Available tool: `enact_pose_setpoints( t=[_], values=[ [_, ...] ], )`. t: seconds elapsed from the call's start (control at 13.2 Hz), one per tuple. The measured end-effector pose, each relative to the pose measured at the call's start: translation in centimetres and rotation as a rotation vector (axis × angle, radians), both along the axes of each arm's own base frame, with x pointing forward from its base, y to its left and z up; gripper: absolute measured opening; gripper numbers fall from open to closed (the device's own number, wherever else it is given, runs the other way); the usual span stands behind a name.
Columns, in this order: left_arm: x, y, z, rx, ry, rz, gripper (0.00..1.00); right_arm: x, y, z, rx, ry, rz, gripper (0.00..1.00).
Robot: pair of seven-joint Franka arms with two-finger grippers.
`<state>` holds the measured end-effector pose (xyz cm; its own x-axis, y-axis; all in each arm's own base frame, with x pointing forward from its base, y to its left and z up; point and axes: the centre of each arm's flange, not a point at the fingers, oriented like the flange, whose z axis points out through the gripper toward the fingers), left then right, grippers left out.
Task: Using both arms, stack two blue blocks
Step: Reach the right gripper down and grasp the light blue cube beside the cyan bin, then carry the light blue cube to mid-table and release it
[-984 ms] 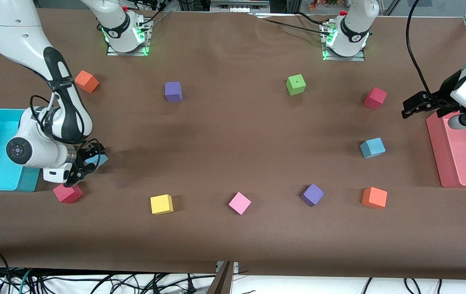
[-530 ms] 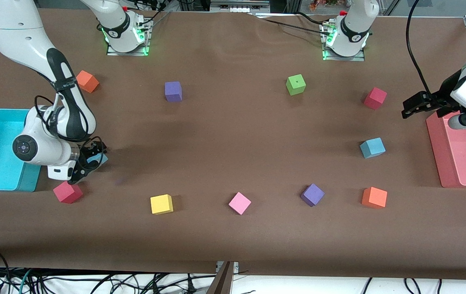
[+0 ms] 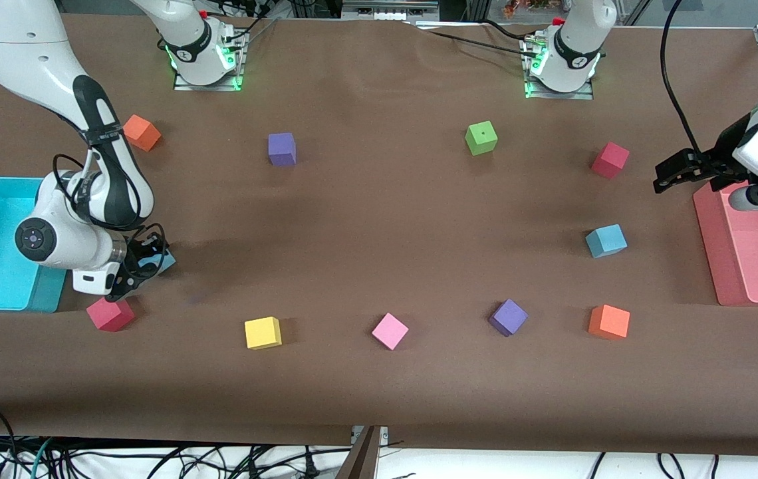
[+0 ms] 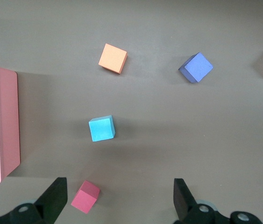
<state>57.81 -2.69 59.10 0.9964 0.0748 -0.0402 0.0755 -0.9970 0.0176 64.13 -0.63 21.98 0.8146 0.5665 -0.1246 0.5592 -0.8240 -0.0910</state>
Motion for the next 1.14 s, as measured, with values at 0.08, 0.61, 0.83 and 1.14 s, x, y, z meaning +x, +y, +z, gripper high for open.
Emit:
enact_pose_setpoints(
  t=[0.08, 0.61, 0.83, 1.14],
  values=[
    [0.0, 0.0, 0.0, 0.0, 0.0, 0.0, 1.0, 0.7, 2.1, 1.3, 0.003, 0.001, -0.038, 0.59],
    [0.0, 0.0, 0.0, 0.0, 0.0, 0.0, 1.0, -0.8, 25.3, 6.9, -0.047, -0.057, -0.36, 0.59],
    [0.0, 0.0, 0.0, 0.0, 0.0, 0.0, 1.0, -3.2, 34.7, 7.8, -0.043, -0.083, -0.516, 0.59],
    [0.0, 0.0, 0.0, 0.0, 0.0, 0.0, 1.0, -7.2, 46.5, 6.5, -0.005, -0.101, -0.638, 0.59]
  ],
)
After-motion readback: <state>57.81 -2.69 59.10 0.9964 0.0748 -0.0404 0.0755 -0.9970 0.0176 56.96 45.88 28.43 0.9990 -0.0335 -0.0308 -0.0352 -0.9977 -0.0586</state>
